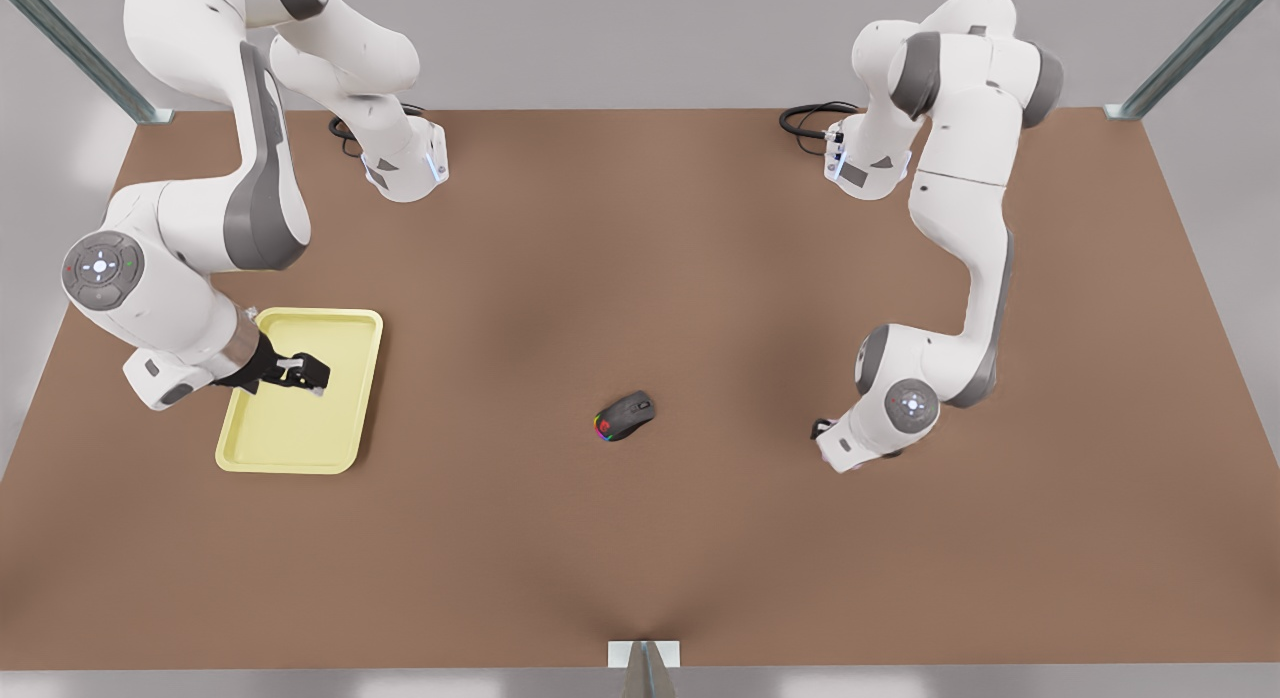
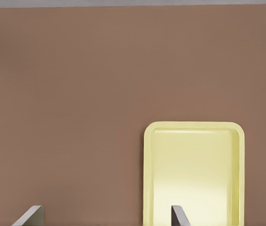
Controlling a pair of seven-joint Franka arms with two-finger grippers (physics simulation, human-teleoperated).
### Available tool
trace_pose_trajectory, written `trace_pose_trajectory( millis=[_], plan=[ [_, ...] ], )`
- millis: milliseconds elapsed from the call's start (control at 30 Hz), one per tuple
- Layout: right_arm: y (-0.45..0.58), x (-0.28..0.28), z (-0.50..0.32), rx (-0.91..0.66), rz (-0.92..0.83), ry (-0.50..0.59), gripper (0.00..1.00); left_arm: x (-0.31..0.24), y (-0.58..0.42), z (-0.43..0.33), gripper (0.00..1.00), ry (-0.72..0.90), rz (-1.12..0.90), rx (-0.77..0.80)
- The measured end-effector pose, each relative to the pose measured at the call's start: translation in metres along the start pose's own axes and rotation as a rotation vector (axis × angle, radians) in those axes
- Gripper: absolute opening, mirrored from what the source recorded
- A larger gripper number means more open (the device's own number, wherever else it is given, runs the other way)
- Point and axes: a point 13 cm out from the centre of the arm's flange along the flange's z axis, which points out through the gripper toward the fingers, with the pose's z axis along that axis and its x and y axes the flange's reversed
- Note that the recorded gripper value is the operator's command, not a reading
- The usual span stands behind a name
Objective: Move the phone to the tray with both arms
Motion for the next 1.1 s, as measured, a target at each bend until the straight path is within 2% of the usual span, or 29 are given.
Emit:
trace_pose_trajectory(
  millis=[67, 200, 367, 600, 633, 700, 733, 800, 833, 867, 933, 967, 1033, 1100],
  plan=[
    [0.000, -0.001, 0.000, -0.001, 0.000, -0.002, 1.00, -0.004, -0.095, -0.003, 0.79, 0.006, 0.050, -0.007],
    [0.001, -0.001, 0.000, -0.001, -0.002, -0.002, 1.00, 0.030, -0.297, -0.040, 0.79, 0.000, 0.103, 0.031],
    [0.004, -0.001, 0.000, -0.001, -0.006, -0.003, 1.00, 0.057, -0.438, -0.044, 0.80, -0.009, 0.033, 0.078],
    [0.003, -0.001, 0.000, -0.001, -0.006, -0.003, 1.00, 0.081, -0.519, -0.001, 0.81, 0.016, -0.137, 0.133],
    [0.003, -0.001, 0.000, -0.001, -0.006, -0.003, 1.00, 0.085, -0.525, 0.005, 0.88, 0.021, -0.159, 0.134],
    [0.002, -0.001, 0.000, -0.001, -0.004, -0.003, 1.00, 0.086, -0.530, 0.012, 0.91, 0.022, -0.208, 0.140],
    [0.003, -0.001, 0.000, -0.001, -0.005, -0.004, 1.00, 0.085, -0.530, 0.013, 1.00, 0.020, -0.233, 0.144],
    [0.005, -0.001, 0.000, -0.001, -0.008, -0.004, 1.00, 0.082, -0.530, 0.011, 0.99, 0.014, -0.276, 0.151],
    [0.005, -0.001, 0.000, -0.001, -0.008, -0.003, 1.00, 0.069, -0.518, -0.011, 0.97, 0.006, -0.305, 0.164],
    [0.005, -0.001, 0.000, 0.000, -0.009, -0.004, 1.00, 0.033, -0.468, -0.079, 0.99, -0.016, -0.367, 0.191],
    [0.009, -0.002, 0.003, -0.003, -0.014, -0.001, 1.00, -0.033, -0.259, -0.234, 0.99, -0.070, -0.560, 0.198],
    [0.029, -0.005, 0.007, -0.011, -0.046, 0.000, 1.00, -0.038, -0.145, -0.279, 0.99, -0.083, -0.652, 0.166],
    [0.082, -0.001, 0.012, -0.004, -0.136, 0.000, 1.00, -0.009, 0.022, -0.311, 1.00, -0.046, -0.763, 0.079],
    [0.127, 0.006, 0.027, 0.010, -0.197, 0.013, 1.00, 0.075, 0.073, -0.298, 1.00, 0.072, -0.750, 0.014]
  ],
)
